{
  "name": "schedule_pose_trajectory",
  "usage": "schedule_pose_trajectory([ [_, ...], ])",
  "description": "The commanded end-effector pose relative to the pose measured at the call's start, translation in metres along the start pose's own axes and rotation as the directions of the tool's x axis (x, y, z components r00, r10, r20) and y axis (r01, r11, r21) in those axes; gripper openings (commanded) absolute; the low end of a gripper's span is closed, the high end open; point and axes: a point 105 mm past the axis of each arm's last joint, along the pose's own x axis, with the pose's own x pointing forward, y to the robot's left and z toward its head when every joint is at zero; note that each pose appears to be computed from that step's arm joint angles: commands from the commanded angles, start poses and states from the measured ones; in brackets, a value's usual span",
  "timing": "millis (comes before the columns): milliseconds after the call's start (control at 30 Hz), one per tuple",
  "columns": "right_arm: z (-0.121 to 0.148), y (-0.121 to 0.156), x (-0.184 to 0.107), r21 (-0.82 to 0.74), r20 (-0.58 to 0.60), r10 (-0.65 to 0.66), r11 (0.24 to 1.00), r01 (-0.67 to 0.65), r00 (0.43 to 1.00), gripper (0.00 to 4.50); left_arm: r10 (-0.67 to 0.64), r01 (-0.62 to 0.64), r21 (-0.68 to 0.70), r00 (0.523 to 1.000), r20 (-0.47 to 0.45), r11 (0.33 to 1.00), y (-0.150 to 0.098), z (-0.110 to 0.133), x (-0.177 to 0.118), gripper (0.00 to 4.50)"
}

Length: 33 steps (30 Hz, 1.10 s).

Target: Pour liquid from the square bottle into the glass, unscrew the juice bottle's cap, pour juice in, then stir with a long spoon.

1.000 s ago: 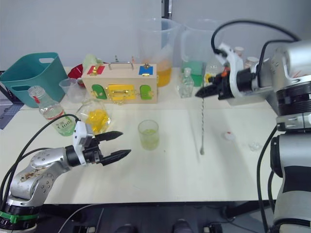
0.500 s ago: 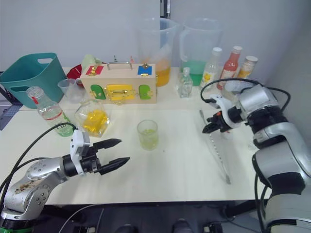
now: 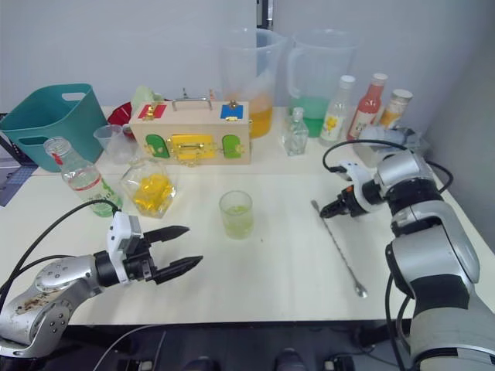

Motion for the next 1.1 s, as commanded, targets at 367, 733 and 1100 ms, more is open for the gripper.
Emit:
schedule_pose_trajectory([
  [367, 0.014, 0.025, -0.086, -0.454, 0.446, 0.158, 0.888, 0.070, 0.881, 4.45, 0.113, -0.107, 0.097, 0.992, -0.062, 0.990, 0.038, 0.004, -0.034, 4.50],
  [733, -0.060, -0.010, -0.111, -0.306, 0.601, 0.106, 0.946, 0.105, 0.793, 4.45, 0.360, -0.347, 0.107, 0.924, -0.133, 0.932, 0.094, -0.004, -0.097, 4.50],
  [1100, -0.114, -0.067, -0.105, -0.303, 0.581, -0.040, 0.917, 0.261, 0.813, 4.45, 0.447, -0.427, 0.135, 0.862, -0.238, 0.894, 0.118, -0.030, -0.129, 4.50],
])
